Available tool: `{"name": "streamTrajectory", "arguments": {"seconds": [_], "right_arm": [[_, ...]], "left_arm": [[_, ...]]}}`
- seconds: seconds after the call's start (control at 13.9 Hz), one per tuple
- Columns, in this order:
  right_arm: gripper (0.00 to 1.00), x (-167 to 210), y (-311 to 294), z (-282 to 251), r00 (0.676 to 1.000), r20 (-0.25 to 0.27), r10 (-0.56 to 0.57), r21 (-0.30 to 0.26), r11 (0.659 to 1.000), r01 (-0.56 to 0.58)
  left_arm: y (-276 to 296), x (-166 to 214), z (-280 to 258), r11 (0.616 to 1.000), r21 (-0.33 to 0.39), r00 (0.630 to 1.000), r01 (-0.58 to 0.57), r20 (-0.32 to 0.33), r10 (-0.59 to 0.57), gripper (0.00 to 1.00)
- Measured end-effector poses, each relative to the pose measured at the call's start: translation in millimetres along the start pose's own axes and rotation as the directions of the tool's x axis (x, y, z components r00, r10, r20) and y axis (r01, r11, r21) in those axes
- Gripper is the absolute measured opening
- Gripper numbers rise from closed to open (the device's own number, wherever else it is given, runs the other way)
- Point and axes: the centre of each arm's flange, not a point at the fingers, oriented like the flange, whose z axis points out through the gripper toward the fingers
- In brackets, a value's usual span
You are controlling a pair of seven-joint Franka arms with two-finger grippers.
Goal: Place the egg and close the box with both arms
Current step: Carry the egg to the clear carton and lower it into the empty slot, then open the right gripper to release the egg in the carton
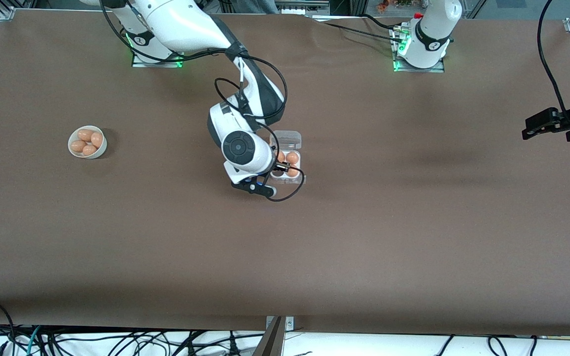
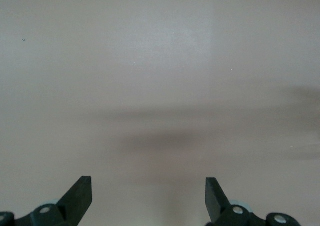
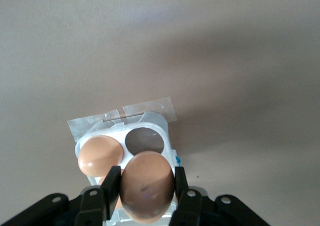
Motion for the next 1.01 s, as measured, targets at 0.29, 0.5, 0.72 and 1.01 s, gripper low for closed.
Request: {"name": "streamTrajectory", "arguments": {"seconds": [0.29, 0.5, 0.72, 1.01], "right_arm": [[0.48, -5, -4, 15, 1.0, 0.004, -0.004, -0.013, 1.0, 0.004], [0.48, -7, -6, 14, 1.0, 0.011, -0.002, -0.002, 1.0, 0.002], [0.48, -13, -13, 16, 1.0, 0.007, -0.01, 0.016, 1.0, 0.01], [0.52, -13, -15, 20, 1.0, 0.003, -0.011, 0.021, 1.0, 0.011]], "left_arm": [[0, 0, 0, 1.0, 0.0, 1.0, 0.0, 0.0, 0.0, 1.0], [0, 0, 0, 1.0, 0.0, 1.0, 0.0, 0.0, 0.0, 1.0], [2, 0, 0, 1.0, 0.0, 1.0, -0.004, 0.0, 0.004, 1.0], [3, 1, 2, 1.0, 0.0, 1.0, -0.006, 0.003, 0.006, 1.0]]}}
